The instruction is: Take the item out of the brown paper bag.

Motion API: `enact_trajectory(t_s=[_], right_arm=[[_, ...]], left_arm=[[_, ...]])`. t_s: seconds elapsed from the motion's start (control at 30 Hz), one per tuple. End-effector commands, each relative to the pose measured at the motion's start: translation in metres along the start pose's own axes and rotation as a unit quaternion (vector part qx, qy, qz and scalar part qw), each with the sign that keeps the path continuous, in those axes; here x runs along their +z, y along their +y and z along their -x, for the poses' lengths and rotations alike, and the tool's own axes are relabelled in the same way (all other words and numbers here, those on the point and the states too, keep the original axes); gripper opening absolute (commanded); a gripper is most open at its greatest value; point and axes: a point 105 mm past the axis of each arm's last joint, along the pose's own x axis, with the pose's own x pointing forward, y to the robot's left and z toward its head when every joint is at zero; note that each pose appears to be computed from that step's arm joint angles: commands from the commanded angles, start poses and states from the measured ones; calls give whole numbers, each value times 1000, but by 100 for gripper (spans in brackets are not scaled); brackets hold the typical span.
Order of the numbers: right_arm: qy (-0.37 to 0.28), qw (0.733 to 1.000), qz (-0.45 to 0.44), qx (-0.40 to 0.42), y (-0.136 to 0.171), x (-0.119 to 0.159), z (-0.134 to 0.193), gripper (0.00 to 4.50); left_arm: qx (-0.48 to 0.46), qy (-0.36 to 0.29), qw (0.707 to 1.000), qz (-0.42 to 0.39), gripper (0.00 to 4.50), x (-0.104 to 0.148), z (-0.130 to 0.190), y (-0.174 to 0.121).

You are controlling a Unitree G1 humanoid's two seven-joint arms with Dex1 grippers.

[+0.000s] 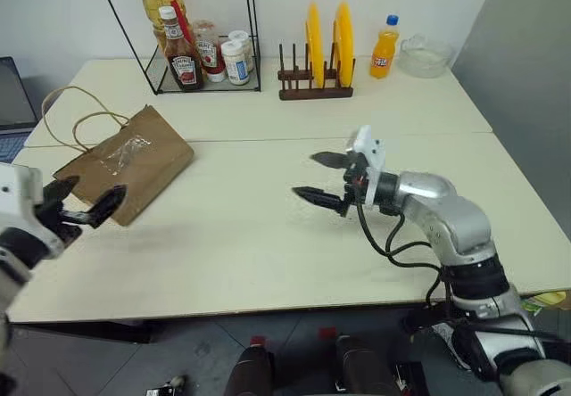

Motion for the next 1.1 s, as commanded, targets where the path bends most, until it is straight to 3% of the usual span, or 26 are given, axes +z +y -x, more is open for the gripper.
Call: enact_trajectory(t_s=[0.03, 0.33, 0.73, 0.83, 1.1], right_arm=[[-34, 995, 8, 98, 26, 33, -11, 448], [-59, 994, 19, 89, 28, 50, -21, 448], [-61, 998, 13, 31, 22, 47, -12, 448], [-61, 998, 12, 19, 20, 47, -10, 450], [-60, 998, 12, 1, 17, 46, -8, 450]], left_arm=[[-2, 6, 1000, 1, 450, 15, 4, 33], [12, 53, 998, -26, 450, 15, -33, 85], [-51, 112, 992, -39, 450, 16, -81, 62], [-57, 140, 987, -54, 389, 9, -81, 61], [-42, 149, 985, -82, 139, 9, -80, 66]])
